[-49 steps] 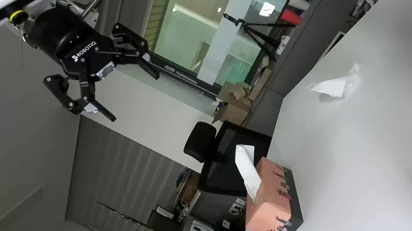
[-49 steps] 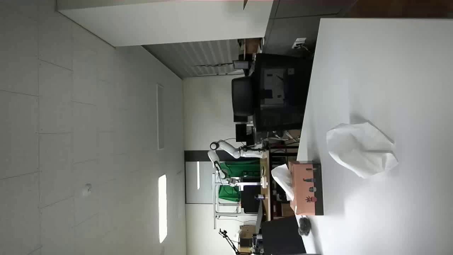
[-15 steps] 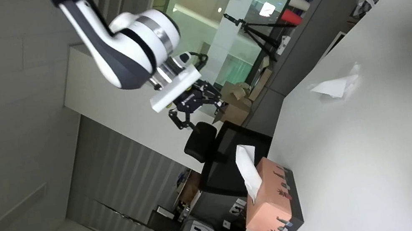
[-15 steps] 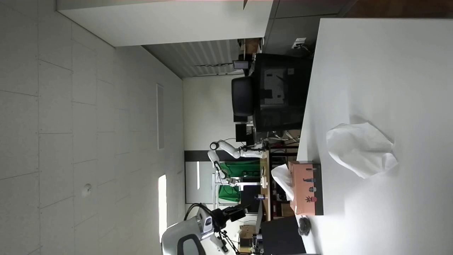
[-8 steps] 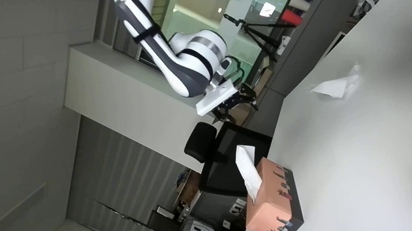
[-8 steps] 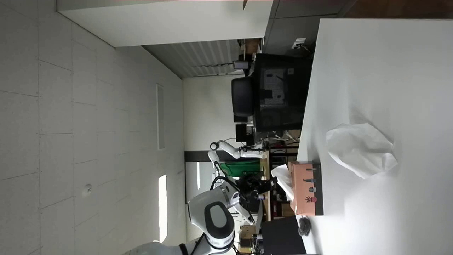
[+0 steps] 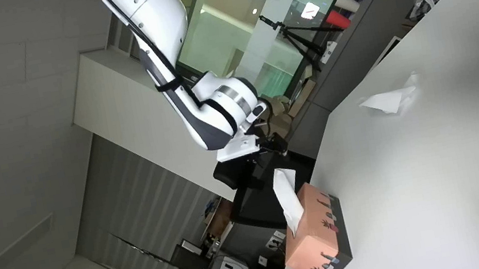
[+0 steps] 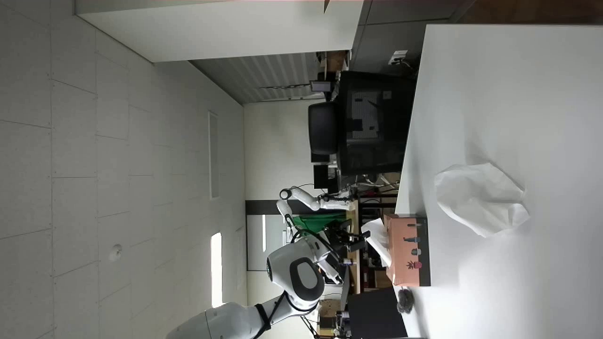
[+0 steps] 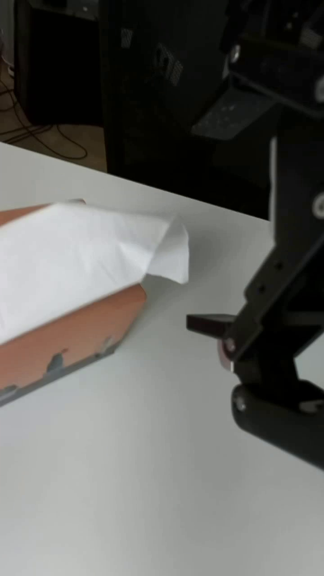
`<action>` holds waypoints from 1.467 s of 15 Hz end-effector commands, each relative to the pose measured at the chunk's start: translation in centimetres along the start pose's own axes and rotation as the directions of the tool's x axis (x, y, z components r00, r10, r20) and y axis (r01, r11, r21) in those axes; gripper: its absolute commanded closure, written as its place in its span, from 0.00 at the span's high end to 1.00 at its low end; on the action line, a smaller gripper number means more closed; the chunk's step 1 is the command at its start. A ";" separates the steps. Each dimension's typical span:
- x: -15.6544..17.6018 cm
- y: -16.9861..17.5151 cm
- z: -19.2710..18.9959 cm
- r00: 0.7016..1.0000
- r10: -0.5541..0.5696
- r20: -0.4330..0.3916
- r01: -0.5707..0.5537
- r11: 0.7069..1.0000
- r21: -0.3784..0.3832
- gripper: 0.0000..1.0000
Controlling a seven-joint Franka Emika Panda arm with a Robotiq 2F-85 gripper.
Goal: Take a tissue from the tissue box and put it on the table
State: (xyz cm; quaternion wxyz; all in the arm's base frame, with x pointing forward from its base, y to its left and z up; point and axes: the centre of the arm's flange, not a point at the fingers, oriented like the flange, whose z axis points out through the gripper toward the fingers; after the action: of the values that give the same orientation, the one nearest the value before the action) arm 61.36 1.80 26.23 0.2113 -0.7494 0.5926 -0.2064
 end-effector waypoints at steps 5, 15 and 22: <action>-1.8 -3.3 3.5 0.997 0.073 0.028 -0.074 0.997 0.034 1.00; -2.9 -2.8 6.1 0.996 0.071 0.048 -0.070 0.997 -0.029 0.24; -2.7 -4.1 1.8 0.994 0.095 0.048 -0.089 0.990 -0.109 0.00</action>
State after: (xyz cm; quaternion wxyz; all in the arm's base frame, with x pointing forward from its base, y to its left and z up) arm 65.55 5.27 22.88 0.2034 -0.7475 0.6130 -0.1553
